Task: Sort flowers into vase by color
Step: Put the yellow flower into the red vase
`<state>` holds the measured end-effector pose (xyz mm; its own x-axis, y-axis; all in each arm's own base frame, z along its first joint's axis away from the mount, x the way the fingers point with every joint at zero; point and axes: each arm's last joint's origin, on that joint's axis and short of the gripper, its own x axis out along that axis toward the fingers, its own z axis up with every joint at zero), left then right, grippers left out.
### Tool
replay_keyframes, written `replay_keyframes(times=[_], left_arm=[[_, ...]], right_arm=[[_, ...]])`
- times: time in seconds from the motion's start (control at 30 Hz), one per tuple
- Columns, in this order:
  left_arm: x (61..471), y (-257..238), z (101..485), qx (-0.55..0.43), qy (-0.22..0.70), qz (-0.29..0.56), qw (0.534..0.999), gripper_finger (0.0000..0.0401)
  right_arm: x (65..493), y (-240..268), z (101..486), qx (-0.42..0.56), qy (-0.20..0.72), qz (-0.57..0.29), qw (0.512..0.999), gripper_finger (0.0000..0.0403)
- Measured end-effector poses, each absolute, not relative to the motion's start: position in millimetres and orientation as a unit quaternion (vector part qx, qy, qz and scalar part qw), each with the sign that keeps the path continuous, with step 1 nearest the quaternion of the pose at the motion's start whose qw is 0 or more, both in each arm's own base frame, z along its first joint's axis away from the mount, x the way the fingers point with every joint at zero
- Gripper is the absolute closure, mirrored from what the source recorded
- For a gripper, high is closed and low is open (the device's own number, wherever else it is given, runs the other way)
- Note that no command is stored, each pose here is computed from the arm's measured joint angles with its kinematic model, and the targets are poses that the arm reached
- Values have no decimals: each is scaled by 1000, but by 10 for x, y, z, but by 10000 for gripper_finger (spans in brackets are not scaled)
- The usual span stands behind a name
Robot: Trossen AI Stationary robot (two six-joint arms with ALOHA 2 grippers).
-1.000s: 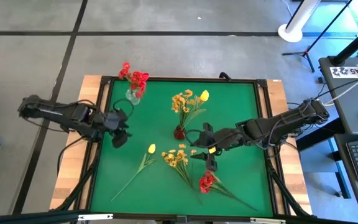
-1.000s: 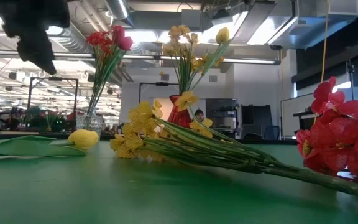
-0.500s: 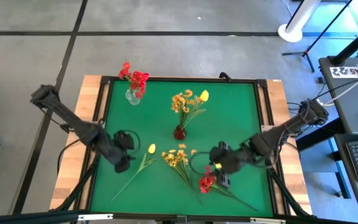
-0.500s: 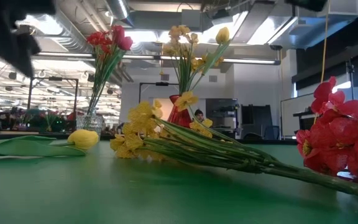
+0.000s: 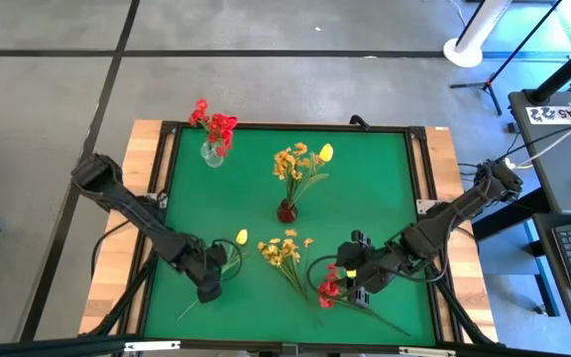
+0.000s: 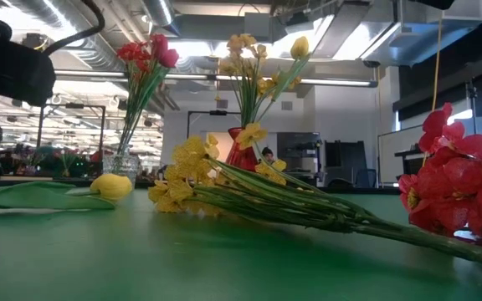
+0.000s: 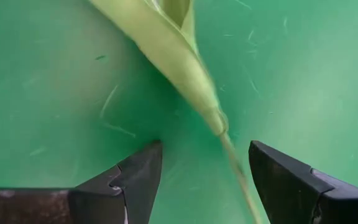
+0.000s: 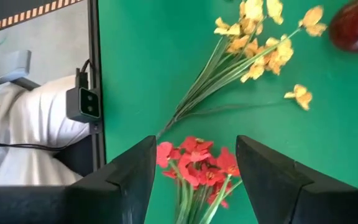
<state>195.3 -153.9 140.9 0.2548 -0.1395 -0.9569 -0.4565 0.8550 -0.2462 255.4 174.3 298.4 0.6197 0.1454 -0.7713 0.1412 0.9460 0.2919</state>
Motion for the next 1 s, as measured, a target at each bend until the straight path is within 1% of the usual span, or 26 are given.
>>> replay_keyframes(times=[0.2, 0.3, 0.37, 0.43, 0.53, 0.6, 0.63, 0.67, 0.83, 0.93, 1.0], left_arm=[[1978, -1547, 1370, -255, 599, 118, 750, 169], [1974, -1537, 1374, -257, 591, 132, 753, 187], [1971, -1527, 1369, -253, 591, 138, 754, 214], [1959, -1514, 1376, -249, 591, 143, 754, 249], [1944, -1494, 1379, -242, 590, 151, 755, 314], [1946, -1488, 1401, -231, 591, 160, 756, 364], [1965, -1495, 1436, -221, 587, 165, 761, 382], [1989, -1503, 1493, -210, 584, 170, 765, 389], [2063, -1554, 1952, -123, 551, 215, 797, 396], [2084, -1604, 2321, -76, 499, 228, 832, 397], [2091, -1635, 2541, -51, 445, 228, 865, 398]], right_arm=[[2556, 1739, 2985, 159, 432, -3, 888, 183], [2557, 1734, 2985, 155, 428, -10, 890, 183], [2558, 1732, 2986, 154, 426, -12, 891, 183], [2558, 1732, 2986, 151, 426, -11, 892, 183], [2562, 1735, 2990, 143, 424, -5, 894, 183], [2563, 1735, 2990, 136, 423, -2, 896, 183], [2564, 1734, 2991, 132, 422, -3, 897, 183], [2564, 1731, 2991, 129, 420, -6, 899, 183], [2567, 1726, 2993, 122, 414, -12, 902, 183], [2568, 1726, 2994, 117, 414, -10, 903, 183], [2570, 1725, 2995, 116, 411, -12, 904, 183]])
